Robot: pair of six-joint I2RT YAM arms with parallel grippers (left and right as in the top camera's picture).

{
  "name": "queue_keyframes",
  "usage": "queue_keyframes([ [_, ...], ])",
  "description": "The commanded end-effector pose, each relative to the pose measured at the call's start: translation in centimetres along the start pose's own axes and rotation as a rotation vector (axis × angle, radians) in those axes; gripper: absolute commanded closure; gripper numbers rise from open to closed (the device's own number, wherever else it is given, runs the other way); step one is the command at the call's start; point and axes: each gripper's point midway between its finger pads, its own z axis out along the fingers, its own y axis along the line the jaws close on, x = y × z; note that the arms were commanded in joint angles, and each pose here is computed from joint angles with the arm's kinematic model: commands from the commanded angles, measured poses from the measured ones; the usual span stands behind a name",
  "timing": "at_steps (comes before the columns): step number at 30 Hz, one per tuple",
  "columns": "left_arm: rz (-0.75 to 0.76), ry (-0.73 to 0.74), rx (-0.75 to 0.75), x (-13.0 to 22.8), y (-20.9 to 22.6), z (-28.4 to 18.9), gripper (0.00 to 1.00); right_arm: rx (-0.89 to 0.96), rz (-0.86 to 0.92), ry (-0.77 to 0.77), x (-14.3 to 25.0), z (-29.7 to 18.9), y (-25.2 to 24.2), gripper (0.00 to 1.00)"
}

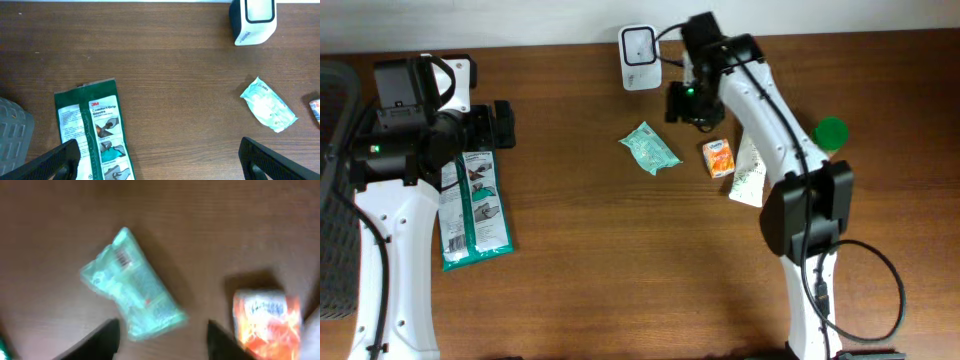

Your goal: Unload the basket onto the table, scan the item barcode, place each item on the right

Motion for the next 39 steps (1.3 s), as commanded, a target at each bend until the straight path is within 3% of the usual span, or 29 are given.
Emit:
queue_keyframes([
  [1, 0.010, -0.013, 0.010, -0.5, -0.2, -0.2, 0.01, -0.038, -0.043, 0.026, 0.9, 5.0, 0.0, 0.70],
  [9, 0.010, -0.013, 0.010, -0.5, -0.2, -0.2, 0.01, -0.066, -0.135, -0.016, 2.3, 10.0, 1.0, 0.70],
  [17, 0.010, -0.013, 0.010, -0.5, -0.2, -0.2, 0.01, -0.360, -0.637, 0.063, 7.3, 9.6, 8.8, 0.68],
  [20, 0.010, -0.013, 0.010, -0.5, -0.2, -0.2, 0.01, -0.370, -0.714, 0.072, 7.6, 8.2, 10.0, 0.65],
  [24, 0.010, -0.013, 0.010, -0.5, -0.2, -0.2, 0.01, -0.346, -0.654, 0.087, 6.4, 4.4, 10.9, 0.60],
  [29, 0.010, -0.013, 0.010, -0.5, -0.2, -0.2, 0.01, -0.172, -0.292, 0.149, 4.9, 0.9, 6.9, 0.43],
  [34, 0.010, -0.014, 0.010, -0.5, -0.2, -0.2, 0.01, -0.149, -0.178, 0.248, 6.1, 1.1, 3.4, 0.42],
  [39, 0.010, -0.013, 0.010, -0.5, -0.2, -0.2, 0.01, -0.178, -0.213, 0.316, 8.3, 2.6, 3.8, 0.50],
])
